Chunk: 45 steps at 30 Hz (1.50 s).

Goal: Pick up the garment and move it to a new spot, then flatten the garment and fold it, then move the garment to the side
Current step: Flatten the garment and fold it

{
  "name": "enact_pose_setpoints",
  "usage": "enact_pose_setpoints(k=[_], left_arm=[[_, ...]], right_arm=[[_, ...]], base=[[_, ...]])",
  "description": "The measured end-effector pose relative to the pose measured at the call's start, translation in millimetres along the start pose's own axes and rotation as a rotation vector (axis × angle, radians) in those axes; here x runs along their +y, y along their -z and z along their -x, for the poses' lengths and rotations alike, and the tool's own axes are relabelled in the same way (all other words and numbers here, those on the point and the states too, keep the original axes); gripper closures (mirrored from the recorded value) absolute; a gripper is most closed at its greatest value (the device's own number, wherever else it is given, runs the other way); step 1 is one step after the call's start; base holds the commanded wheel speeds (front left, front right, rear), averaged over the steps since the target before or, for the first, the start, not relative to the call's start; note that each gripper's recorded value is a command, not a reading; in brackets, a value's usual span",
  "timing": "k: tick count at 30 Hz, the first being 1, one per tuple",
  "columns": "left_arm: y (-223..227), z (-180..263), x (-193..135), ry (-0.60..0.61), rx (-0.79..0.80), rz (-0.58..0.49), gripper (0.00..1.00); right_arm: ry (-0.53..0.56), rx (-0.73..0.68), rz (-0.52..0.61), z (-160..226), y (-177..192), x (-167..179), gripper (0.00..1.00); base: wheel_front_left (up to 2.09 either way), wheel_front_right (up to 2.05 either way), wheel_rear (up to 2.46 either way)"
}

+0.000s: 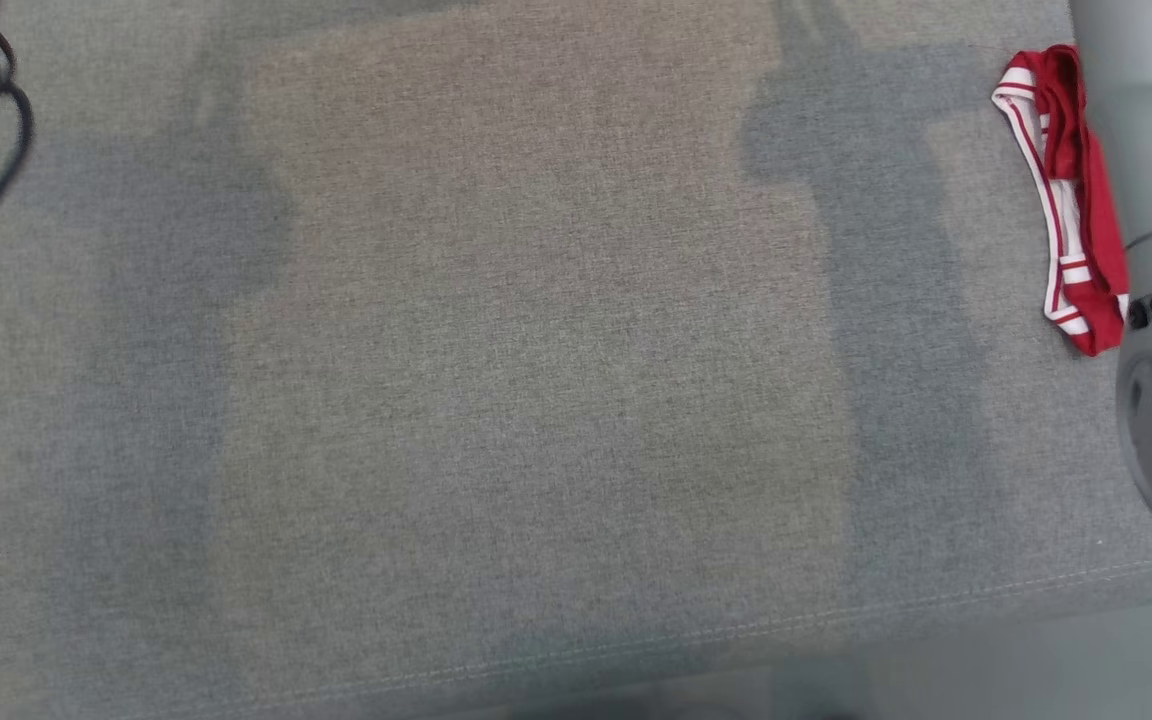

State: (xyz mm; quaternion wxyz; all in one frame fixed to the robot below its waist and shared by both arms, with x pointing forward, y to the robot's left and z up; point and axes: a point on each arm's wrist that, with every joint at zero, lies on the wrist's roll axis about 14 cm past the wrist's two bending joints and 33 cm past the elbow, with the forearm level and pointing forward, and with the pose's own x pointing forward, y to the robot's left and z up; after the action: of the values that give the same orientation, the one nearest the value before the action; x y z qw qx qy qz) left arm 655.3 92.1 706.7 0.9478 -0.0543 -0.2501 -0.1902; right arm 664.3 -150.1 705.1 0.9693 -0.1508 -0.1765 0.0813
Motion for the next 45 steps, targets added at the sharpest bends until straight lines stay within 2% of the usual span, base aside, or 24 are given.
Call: enact_pose_setpoints(k=[5,11,19,28,36,45], left_arm=[[75,58,-13,0.034,0.203,-0.002,1.0],[111,137,-21,-0.025,0.341,0.089,1.0],[108,214,-32,-0.104,0.436,0.135,1.0],[90,287,-47,-0.17,0.565,0.14,1.0],[75,340,-63,-0.197,0.669,0.14,1.0],[61,376,-77,-0.195,0.761,0.136,1.0]], right_arm=[[-0.115,0.139,0.023,25,62,48,1.0],[-0.216,0.256,0.02,66,107,78,1.0],[-0.31,0.301,0.0,112,111,96,1.0],[-0.425,0.361,0.012,166,103,107,1.0],[-0.527,0.49,-0.007,215,106,124,1.0],[-0.606,0.625,-0.034,260,108,129,1.0]], base=[[0.0,0.0,0.0],[0.0,0.0,0.0],[0.0,0.0,0.0],[0.0,0.0,0.0],[0.0,0.0,0.0],[0.0,0.0,0.0]])
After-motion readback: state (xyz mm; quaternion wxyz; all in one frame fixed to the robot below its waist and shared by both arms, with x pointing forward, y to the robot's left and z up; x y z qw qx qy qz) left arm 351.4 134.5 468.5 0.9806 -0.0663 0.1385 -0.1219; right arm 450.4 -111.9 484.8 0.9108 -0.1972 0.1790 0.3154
